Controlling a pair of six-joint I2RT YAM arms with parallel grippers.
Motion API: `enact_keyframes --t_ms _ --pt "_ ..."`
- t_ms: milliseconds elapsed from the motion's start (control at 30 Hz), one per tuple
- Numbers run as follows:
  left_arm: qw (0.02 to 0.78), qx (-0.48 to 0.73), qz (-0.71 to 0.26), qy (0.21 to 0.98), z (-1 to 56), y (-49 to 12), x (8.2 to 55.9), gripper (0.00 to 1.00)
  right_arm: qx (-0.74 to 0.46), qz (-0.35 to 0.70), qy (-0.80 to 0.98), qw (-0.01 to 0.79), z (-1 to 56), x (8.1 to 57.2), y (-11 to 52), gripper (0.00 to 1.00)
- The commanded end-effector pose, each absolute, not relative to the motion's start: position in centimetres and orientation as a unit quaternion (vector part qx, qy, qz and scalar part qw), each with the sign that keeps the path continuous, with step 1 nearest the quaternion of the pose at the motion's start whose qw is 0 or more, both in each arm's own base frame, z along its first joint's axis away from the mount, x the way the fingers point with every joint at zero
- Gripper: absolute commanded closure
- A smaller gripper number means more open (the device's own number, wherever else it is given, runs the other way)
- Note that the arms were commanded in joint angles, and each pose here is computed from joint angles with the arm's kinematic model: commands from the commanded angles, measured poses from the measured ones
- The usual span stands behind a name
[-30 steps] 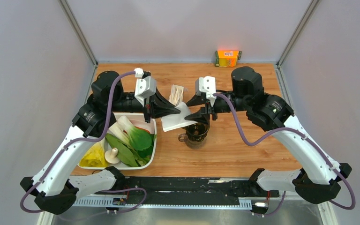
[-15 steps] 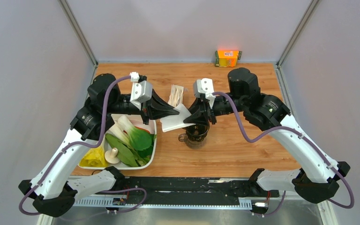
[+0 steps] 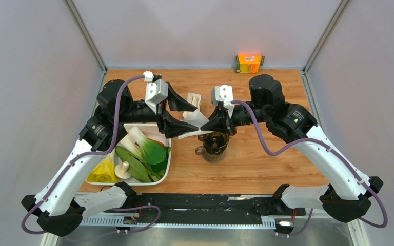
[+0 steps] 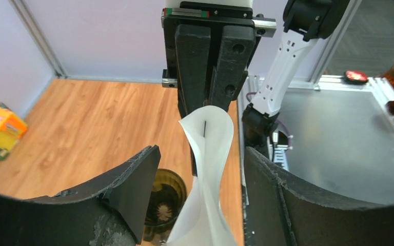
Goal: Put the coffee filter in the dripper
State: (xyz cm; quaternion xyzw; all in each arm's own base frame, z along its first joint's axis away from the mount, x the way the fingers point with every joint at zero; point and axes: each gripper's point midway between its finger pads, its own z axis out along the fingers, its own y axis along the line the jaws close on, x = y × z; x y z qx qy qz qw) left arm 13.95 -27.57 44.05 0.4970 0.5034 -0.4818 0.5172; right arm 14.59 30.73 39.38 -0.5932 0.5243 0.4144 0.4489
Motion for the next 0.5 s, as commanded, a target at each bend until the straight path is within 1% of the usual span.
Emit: enact_keyframes --t_ms 0,67,167,233,267,300,333,367,433,467 --pt "0.481 0.438 -0.547 0.527 45.2 -28.7 14.2 0.28 -0.588 0.39 0.511 0.491 40.6 15.6 30.5 1.0" --pt "0.471 0.422 -0.572 0.523 45.8 -29.1 13.9 0.28 -0.584 0.382 0.516 0.497 40.6 16.0 30.5 1.0" --pt "0.469 0.396 -0.584 0.531 46.1 -29.5 14.3 0.28 -0.581 0.381 0.515 0.503 40.9 16.1 30.4 1.0" --pt "0.469 0.394 -0.589 0.527 46.3 -29.8 14.2 0.33 -0.58 0.383 0.514 0.502 40.9 16.0 30.5 1.0" --pt "0.471 0.396 -0.592 0.521 46.5 -29.9 14.1 0.44 -0.581 0.385 0.514 0.501 40.9 15.9 30.5 1.0" --pt "0.467 0.394 -0.596 0.521 46.5 -30.0 14.1 0.64 -0.581 0.386 0.514 0.499 40.8 15.8 30.5 1.0" --pt "0.468 0.396 -0.599 0.515 46.6 -30.0 14.0 0.74 -0.581 0.388 0.515 0.497 40.7 15.7 30.4 1.0" --pt "0.472 0.399 -0.598 0.51 46.7 -30.0 13.9 0.89 -0.581 0.388 0.515 0.497 40.6 15.6 30.4 1.0" --pt "0.476 0.407 -0.596 0.503 46.6 -29.9 13.7 0.99 -0.581 0.391 0.515 0.494 40.5 15.3 30.2 1.0" --pt "0.477 0.412 -0.596 0.497 46.7 -29.7 13.4 0.99 -0.58 0.394 0.516 0.492 40.4 15.2 30.1 0.94"
